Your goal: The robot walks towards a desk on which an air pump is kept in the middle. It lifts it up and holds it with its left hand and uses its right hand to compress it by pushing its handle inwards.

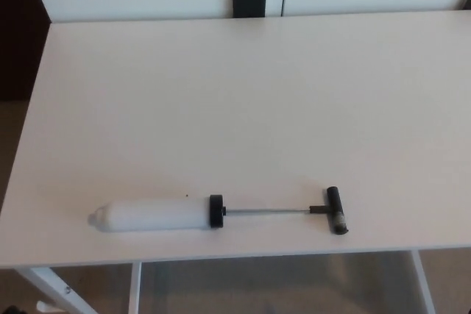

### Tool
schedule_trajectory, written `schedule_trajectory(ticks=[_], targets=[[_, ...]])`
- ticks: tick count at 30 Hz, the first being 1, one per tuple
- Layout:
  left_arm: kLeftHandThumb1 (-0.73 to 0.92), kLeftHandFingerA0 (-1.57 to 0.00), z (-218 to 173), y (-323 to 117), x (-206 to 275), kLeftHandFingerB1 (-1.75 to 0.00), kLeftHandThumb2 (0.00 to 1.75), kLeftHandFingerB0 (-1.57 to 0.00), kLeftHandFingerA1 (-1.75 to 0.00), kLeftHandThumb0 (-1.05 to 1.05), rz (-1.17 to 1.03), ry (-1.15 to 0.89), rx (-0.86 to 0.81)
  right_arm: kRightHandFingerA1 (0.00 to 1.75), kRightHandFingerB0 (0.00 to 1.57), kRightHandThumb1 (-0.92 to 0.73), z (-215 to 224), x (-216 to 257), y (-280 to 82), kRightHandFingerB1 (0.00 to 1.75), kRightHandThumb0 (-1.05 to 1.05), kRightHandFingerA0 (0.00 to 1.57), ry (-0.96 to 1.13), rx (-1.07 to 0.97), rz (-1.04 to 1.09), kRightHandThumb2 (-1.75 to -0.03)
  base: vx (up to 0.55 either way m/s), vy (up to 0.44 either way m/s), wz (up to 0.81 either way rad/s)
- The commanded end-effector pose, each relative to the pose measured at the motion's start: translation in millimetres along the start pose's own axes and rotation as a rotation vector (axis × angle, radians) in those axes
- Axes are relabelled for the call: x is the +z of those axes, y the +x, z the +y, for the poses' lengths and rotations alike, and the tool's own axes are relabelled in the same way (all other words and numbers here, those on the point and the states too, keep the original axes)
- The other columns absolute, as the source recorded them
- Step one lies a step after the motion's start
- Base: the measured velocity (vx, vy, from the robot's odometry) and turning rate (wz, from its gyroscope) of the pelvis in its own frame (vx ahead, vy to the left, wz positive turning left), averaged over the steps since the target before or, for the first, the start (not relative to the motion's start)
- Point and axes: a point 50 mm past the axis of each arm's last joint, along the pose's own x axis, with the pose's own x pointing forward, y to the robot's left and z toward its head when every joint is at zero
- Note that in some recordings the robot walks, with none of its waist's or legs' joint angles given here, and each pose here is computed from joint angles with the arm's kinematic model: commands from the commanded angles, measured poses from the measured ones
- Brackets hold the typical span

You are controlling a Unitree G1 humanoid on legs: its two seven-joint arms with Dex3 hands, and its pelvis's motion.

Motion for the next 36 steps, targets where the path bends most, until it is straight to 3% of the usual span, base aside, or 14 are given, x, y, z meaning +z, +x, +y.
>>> schedule_trajectory(ticks=[1,2,3,7,8,13,18,21,26,29,30,32,33,36], targets=[[0.69,-0.49,1.4,-14.1,-0.6,-0.34,0.6,-0.32,-0.44,-0.23,0.006,0.007,-0.037,0.44,0.36,-0.6,3.8,-2.8,-7.4,0.34,-0.3,0.57,-0.02,0.004,-0.01,-0.58,0.0,0.0,0.0],[0.69,-0.49,1.7,-15.5,-0.7,-0.34,0.6,-0.32,-0.44,-0.23,0.007,0.007,-0.04,0.44,0.36,-0.6,3.8,-3.6,-8.2,0.34,-0.3,0.57,-0.019,0.004,-0.009,-0.58,0.0,0.0,0.0],[0.51,-0.32,4.6,-21.3,1.1,-0.49,0.95,-0.12,-0.59,-0.17,-0.017,-0.043,-0.021,0.45,0.35,-0.62,3.6,-4.6,-13.7,0.33,-0.31,0.61,-0.012,0.02,-0.012,-0.59,0.0,0.0,0.0],[0.5,-0.33,16.2,-41.6,9.5,-0.48,0.95,-0.09,-0.59,-0.24,-0.098,-0.1,0.07,0.46,0.34,-0.66,2.9,-5.0,-32.5,0.34,-0.3,0.6,0.022,0.072,-0.032,-0.6,0.0,0.0,0.0],[0.65,-0.25,23.7,-50.5,14.3,-0.29,0.59,-0.17,-0.38,-0.28,-0.137,-0.112,0.117,0.47,0.31,-0.69,0.1,-4.6,-41.1,0.34,-0.28,0.56,0.04,0.089,-0.047,-0.61,0.0,0.0,0.0],[0.58,-0.22,61.0,-89.1,42.9,-0.28,0.58,-0.12,-0.37,-0.3,-0.306,-0.144,0.271,0.49,0.4,-0.64,-14.7,-4.1,-85.5,0.36,-0.26,0.67,0.089,0.066,-0.075,-0.59,0.0,0.0,0.0],[0.57,-0.18,73.4,-110.2,74.3,-0.25,0.59,-0.1,-0.36,-0.29,-0.442,-0.126,0.294,0.46,0.43,-0.61,-21.1,-2.5,-106.9,0.35,-0.29,0.59,0.105,0.048,-0.103,-0.58,0.0,-0.065,0.02],[0.58,-0.2,71.4,-141.0,128.0,-0.28,0.57,-0.18,-0.37,-0.27,-0.686,-0.081,0.299,0.47,0.43,-0.61,-21.4,0.9,-132.9,0.36,-0.29,0.64,0.113,0.033,-0.128,-0.58,-0.01,-0.083,0.0],[0.58,-0.19,59.1,-162.0,166.4,-0.3,0.63,-0.18,-0.37,-0.3,-0.855,-0.035,0.27,0.47,0.44,-0.58,-23.7,-2.3,-137.0,0.36,-0.32,0.65,0.113,0.057,-0.141,-0.57,-0.02,-0.081,0.01],[0.55,-0.21,29.9,-188.6,209.2,-0.28,0.57,-0.17,-0.33,-0.29,-1.014,0.032,0.125,0.46,0.43,-0.6,-15.6,7.5,-142.1,0.36,-0.29,0.65,0.122,0.097,-0.175,-0.58,-0.02,-0.054,0.0],[0.53,-0.01,8.4,-200.7,229.4,-0.48,0.98,0.0,-0.5,-0.22,-1.086,0.153,0.005,0.55,0.39,-0.49,-10.9,11.3,-140.8,0.45,-0.41,0.61,0.124,0.109,-0.189,-0.72,0.0,0.0,0.0],[0.53,-0.01,-17.7,-214.4,246.4,-0.48,0.98,0.0,-0.5,-0.22,-1.153,0.294,-0.131,0.55,0.39,-0.49,-5.7,15.2,-139.5,0.45,-0.41,0.61,0.126,0.123,-0.204,-0.72,-0.01,-0.041,0.0],[0.52,-0.17,-30.2,-216.8,253.8,-0.28,0.56,-0.2,-0.31,-0.36,-1.17,0.401,-0.167,0.46,0.43,-0.6,-3.6,14.9,-138.0,0.36,-0.29,0.69,0.125,0.123,-0.201,-0.58,0.0,0.0,0.0],[0.52,-0.17,-43.0,-219.4,260.5,-0.28,0.56,-0.2,-0.31,-0.36,-1.183,0.512,-0.195,0.46,0.43,-0.6,-1.5,14.5,-136.8,0.36,-0.29,0.69,0.124,0.124,-0.198,-0.58,0.0,0.0,0.0]])
